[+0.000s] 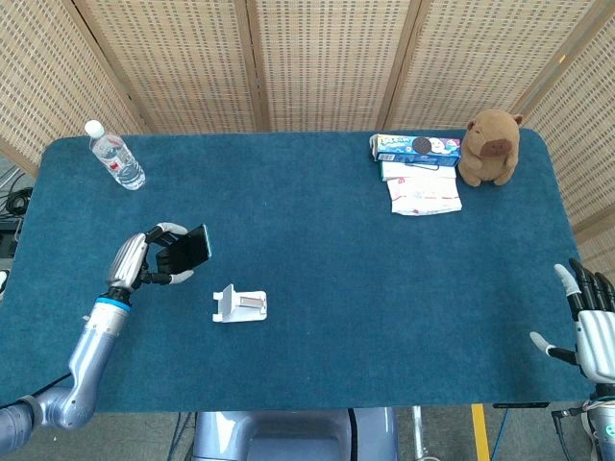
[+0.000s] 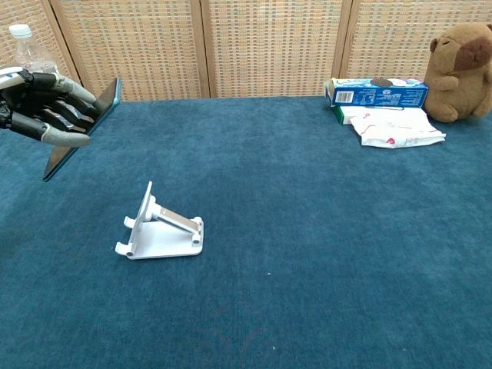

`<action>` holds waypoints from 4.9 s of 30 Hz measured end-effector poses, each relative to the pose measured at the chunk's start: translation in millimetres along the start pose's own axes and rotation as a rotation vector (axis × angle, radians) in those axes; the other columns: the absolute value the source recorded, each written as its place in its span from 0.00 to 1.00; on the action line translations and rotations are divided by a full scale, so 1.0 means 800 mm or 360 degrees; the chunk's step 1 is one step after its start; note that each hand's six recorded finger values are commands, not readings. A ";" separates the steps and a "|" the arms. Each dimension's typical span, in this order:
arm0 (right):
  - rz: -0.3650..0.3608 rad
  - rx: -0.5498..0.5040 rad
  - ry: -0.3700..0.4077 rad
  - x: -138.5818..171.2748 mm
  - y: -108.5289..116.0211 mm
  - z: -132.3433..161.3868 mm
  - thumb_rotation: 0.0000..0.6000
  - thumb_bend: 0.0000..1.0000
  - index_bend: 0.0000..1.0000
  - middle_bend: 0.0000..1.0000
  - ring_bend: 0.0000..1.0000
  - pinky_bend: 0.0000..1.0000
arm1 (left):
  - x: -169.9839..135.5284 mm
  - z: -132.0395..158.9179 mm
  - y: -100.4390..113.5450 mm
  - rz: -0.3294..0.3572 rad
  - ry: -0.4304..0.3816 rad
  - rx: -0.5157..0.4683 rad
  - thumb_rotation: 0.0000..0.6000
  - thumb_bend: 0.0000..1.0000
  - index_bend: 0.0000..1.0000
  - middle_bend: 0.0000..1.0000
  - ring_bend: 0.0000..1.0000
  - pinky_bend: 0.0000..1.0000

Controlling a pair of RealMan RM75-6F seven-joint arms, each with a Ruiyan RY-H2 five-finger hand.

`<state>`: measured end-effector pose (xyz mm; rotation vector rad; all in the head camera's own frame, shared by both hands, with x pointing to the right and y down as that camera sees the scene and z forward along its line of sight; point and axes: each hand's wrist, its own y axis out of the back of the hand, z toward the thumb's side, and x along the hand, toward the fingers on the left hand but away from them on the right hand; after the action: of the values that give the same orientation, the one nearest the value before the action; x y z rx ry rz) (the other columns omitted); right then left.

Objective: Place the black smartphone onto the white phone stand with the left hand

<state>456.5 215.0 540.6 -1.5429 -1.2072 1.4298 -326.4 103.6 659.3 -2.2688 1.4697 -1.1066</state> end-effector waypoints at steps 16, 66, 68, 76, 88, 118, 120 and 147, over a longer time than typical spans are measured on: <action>0.0051 0.0033 -0.0044 -0.009 -0.013 -0.006 1.00 0.00 0.00 0.00 0.00 0.00 | -0.058 -0.027 -0.060 -0.0276 -0.0672 -0.0485 1.00 0.15 0.53 0.46 0.50 0.45; 0.0071 -0.0019 -0.0049 -0.010 -0.012 -0.011 1.00 0.00 0.00 0.00 0.00 0.00 | -0.030 -0.042 -0.145 -0.0226 -0.0508 -0.0728 1.00 0.15 0.53 0.46 0.50 0.45; 0.0072 -0.0022 -0.0048 -0.010 -0.012 -0.011 1.00 0.00 0.00 0.00 0.00 0.00 | -0.030 -0.044 -0.146 -0.0218 -0.0502 -0.0731 1.00 0.15 0.53 0.46 0.50 0.45; 0.0068 -0.0030 -0.0050 -0.010 -0.010 -0.012 1.00 0.00 0.00 0.00 0.00 0.00 | -0.030 -0.049 -0.151 -0.0209 -0.0482 -0.0731 1.00 0.15 0.53 0.46 0.50 0.45; 0.0062 -0.0048 -0.0052 -0.009 -0.007 -0.013 1.00 0.00 0.00 0.00 0.00 0.00 | -0.028 -0.055 -0.154 -0.0207 -0.0456 -0.0691 1.00 0.14 0.42 0.35 0.46 0.45; 0.0063 -0.0064 -0.0036 -0.006 -0.005 -0.011 1.00 0.00 0.00 0.00 0.00 0.00 | -0.048 -0.043 -0.128 -0.0188 -0.0619 -0.0700 1.00 0.03 0.00 0.00 0.08 0.29; 0.0063 -0.0063 -0.0036 -0.006 -0.005 -0.010 1.00 0.00 0.00 0.00 0.00 0.00 | -0.046 -0.043 -0.128 -0.0193 -0.0614 -0.0680 1.00 0.03 0.00 0.00 0.08 0.29; 0.0057 -0.0088 -0.0027 -0.005 -0.001 -0.009 1.00 0.00 0.00 0.00 0.00 0.00 | -0.055 -0.017 -0.041 -0.0052 -0.0821 -0.0407 0.97 0.02 0.00 0.00 0.00 0.04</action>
<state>463.9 212.0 543.7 -1.6002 -1.2446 1.4463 -322.7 159.6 666.1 -2.4934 1.4137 -0.3003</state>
